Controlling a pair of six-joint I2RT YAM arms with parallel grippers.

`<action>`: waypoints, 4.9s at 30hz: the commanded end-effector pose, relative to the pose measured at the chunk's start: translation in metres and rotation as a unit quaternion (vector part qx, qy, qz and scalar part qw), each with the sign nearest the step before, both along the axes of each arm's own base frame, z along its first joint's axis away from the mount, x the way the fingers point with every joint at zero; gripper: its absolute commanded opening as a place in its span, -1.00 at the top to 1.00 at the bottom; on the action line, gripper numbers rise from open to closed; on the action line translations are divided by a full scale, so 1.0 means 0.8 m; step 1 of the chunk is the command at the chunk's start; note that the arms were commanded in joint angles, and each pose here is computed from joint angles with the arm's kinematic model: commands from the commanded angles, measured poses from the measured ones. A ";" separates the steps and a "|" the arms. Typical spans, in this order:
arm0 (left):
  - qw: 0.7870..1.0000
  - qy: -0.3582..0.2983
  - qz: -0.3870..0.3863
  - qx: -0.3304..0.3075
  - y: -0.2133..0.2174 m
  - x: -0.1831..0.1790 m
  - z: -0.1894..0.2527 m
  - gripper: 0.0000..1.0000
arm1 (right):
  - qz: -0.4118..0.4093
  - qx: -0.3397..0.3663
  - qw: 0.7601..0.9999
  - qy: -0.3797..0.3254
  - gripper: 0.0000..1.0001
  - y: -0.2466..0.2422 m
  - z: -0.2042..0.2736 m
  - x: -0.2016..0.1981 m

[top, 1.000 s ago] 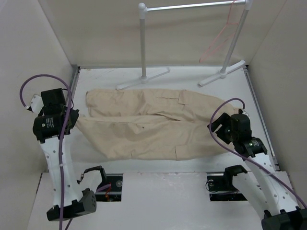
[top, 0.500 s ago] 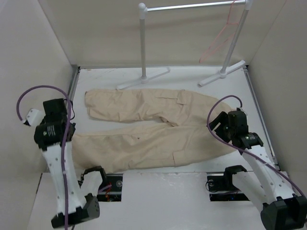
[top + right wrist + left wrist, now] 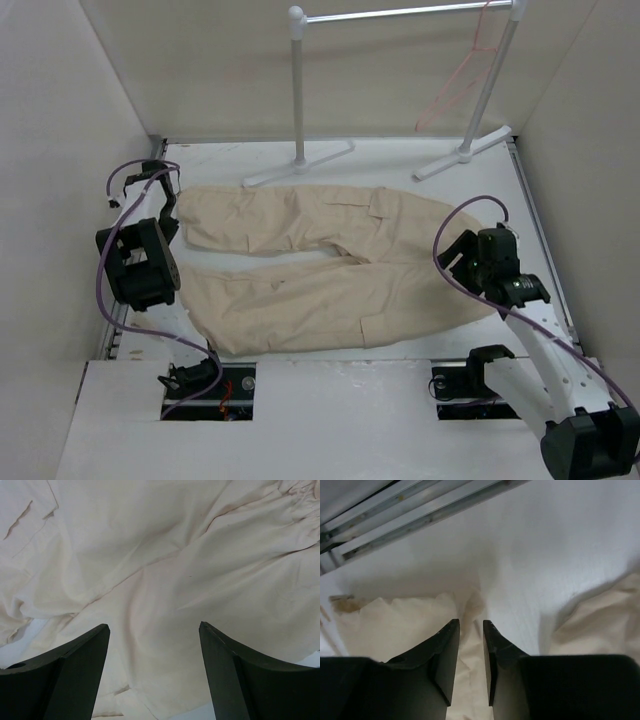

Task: Place the trousers on the hanger
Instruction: Flatten out the trousers at the center of the board.

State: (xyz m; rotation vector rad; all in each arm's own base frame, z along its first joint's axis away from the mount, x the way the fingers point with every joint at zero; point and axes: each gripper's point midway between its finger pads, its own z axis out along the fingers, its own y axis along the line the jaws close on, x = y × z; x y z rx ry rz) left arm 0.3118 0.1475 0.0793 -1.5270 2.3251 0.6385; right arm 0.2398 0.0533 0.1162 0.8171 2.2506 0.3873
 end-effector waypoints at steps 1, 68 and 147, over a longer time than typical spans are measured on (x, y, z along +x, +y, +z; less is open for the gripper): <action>0.998 -0.052 -0.027 0.021 0.006 0.053 0.035 0.46 | -0.003 -0.006 0.999 -0.052 -0.57 -0.003 0.045 0.023; 0.954 -0.268 0.016 -0.132 -0.033 0.125 -0.025 0.41 | 0.064 0.004 0.995 -0.072 0.03 0.031 0.060 0.007; 0.988 -0.109 -0.080 -0.078 -0.142 -0.198 0.037 -0.05 | -0.268 0.024 0.954 -0.135 -0.50 -0.217 0.097 0.309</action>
